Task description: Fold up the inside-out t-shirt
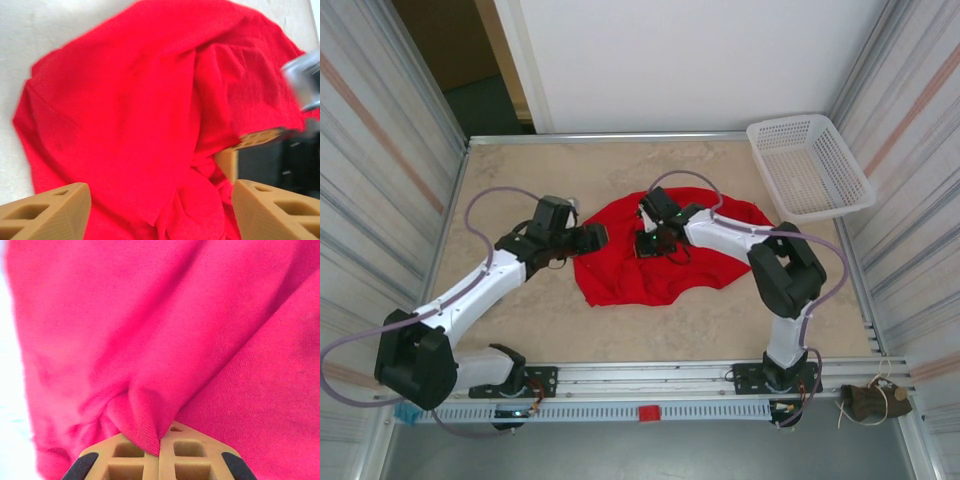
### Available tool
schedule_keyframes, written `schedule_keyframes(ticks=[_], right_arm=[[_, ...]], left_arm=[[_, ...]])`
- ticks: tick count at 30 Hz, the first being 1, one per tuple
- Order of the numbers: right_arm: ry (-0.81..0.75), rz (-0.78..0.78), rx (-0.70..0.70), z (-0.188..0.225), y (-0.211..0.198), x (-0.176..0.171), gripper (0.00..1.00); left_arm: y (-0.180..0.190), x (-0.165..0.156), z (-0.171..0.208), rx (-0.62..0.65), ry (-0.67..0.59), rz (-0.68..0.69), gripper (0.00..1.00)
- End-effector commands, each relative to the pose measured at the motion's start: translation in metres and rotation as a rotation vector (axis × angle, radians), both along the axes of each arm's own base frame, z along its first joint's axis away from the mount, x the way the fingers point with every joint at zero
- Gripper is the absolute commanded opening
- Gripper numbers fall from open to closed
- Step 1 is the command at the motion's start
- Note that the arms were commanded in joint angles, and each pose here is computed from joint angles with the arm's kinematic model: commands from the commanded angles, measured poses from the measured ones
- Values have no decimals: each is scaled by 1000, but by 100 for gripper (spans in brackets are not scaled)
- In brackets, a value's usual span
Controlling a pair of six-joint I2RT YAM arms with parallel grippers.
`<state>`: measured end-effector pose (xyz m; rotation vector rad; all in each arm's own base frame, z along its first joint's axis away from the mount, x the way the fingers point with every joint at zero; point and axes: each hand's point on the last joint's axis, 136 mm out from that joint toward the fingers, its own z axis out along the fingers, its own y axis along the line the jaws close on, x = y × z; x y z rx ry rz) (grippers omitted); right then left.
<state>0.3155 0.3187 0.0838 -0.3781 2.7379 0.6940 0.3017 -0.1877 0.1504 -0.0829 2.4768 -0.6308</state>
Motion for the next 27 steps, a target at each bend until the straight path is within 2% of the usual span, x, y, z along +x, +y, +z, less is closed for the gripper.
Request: schedule_keyframes(ticks=[1,7,16,22,27], right_arm=[[-60,51,206,76,2,-9,0],[-76,58,317,114,-11,-18,0],[-78,61,333,122,-15,-25,0],[-77,65,347,126,-14,-28,0],[-92,62,351,133,-19,-32,0]], left_arm=[[-19,0,5,61,-79,-75,77],[-34,7,7,154,-181,-105,78],[-62,26,24,176,-279,-168,78],[-76,30,10,224,-271,-179,78],[-63,39,-12,346,-228,-91,70]])
